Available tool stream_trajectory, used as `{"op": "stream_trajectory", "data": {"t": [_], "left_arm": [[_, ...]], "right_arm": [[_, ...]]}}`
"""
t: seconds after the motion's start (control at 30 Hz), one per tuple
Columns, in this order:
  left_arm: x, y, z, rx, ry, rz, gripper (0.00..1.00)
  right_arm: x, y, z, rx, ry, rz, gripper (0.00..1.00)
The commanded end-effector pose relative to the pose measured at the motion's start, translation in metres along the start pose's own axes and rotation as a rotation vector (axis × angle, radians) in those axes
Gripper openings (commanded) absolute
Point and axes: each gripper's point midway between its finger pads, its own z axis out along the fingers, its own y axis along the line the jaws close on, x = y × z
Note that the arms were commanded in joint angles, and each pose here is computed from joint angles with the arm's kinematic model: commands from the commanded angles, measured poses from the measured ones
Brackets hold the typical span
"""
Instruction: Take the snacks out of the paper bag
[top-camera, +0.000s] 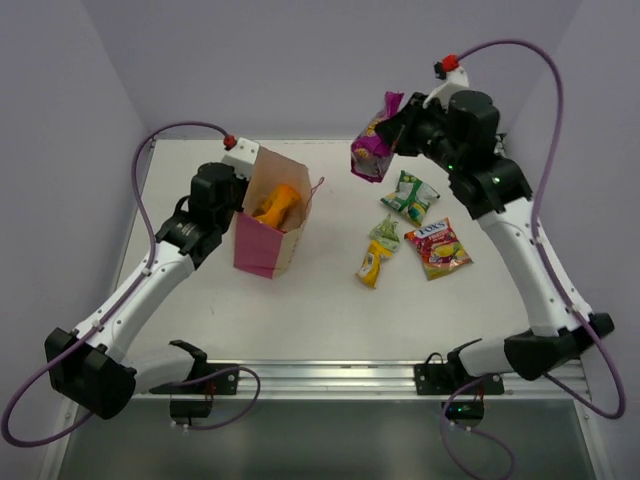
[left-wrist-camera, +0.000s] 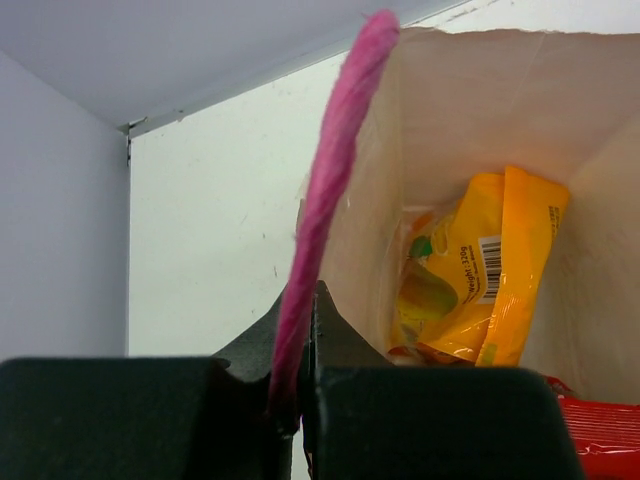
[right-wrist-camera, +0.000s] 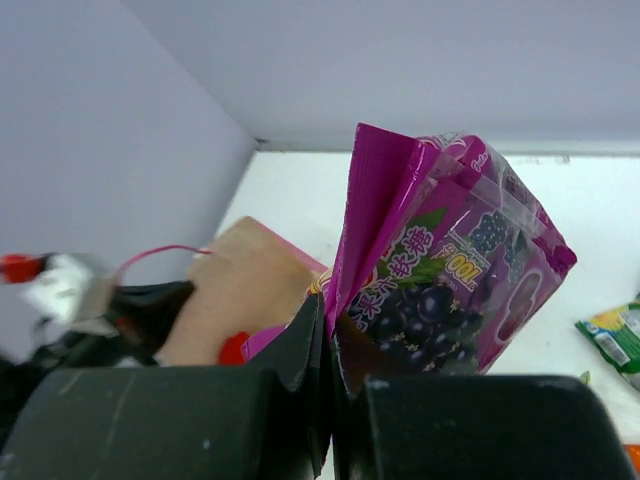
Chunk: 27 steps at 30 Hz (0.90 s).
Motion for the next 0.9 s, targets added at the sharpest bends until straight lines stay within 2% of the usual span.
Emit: {"op": "stream_trajectory", "data": {"t": [0.0,0.13,0.27,0.3,0.33,0.37,0.43,0.47,0.53,0.7,0.8,0.87], "left_arm": [[-0.075,0.031,-0.03,-0.043,-0.227,-0.026,0.0],[-0.075,0.019,-0.036,0.039,-0.253,-0.001,0.0],[-0.067,0.011,-0.04,0.084,-0.242,0.011,0.0],[-0.065,0.008,-0.04,0.102,-0.241,0.016,0.0],[-0.065,0.006,-0.04,0.11,-0.244,0.022,0.0],[-0.062,0.003,-0.04,0.124,-0.242,0.027,0.0],[-0.061,-0.001,-0.039,0.143,-0.243,0.034,0.0],[-0.061,-0.004,-0.039,0.161,-0.246,0.036,0.0],[-0.063,-0.009,-0.039,0.185,-0.253,0.034,0.0],[-0.068,-0.024,-0.038,0.262,-0.265,0.007,0.0],[-0.068,-0.031,-0.037,0.288,-0.261,-0.006,0.0],[-0.07,-0.034,-0.038,0.293,-0.266,-0.014,0.0]], "right_arm": [[0.033,-0.032,0.072,0.033,0.026,0.029,0.0],[0.09,-0.071,0.143,0.074,0.096,0.06,0.0],[0.149,-0.105,0.176,0.128,0.184,0.107,0.0],[0.157,-0.11,0.179,0.139,0.197,0.117,0.03],[0.166,-0.114,0.18,0.154,0.224,0.123,0.11],[0.171,-0.118,0.181,0.171,0.247,0.124,0.31],[0.177,-0.121,0.171,0.204,0.301,0.11,0.54],[0.162,-0.114,0.163,0.207,0.288,0.103,0.69],[0.151,-0.104,0.142,0.22,0.306,0.101,0.8],[0.077,-0.029,0.083,0.142,0.178,0.099,0.82],[0.062,0.009,0.065,0.124,0.126,0.117,0.82],[0.067,0.036,0.058,0.067,0.135,0.146,0.8]]}}
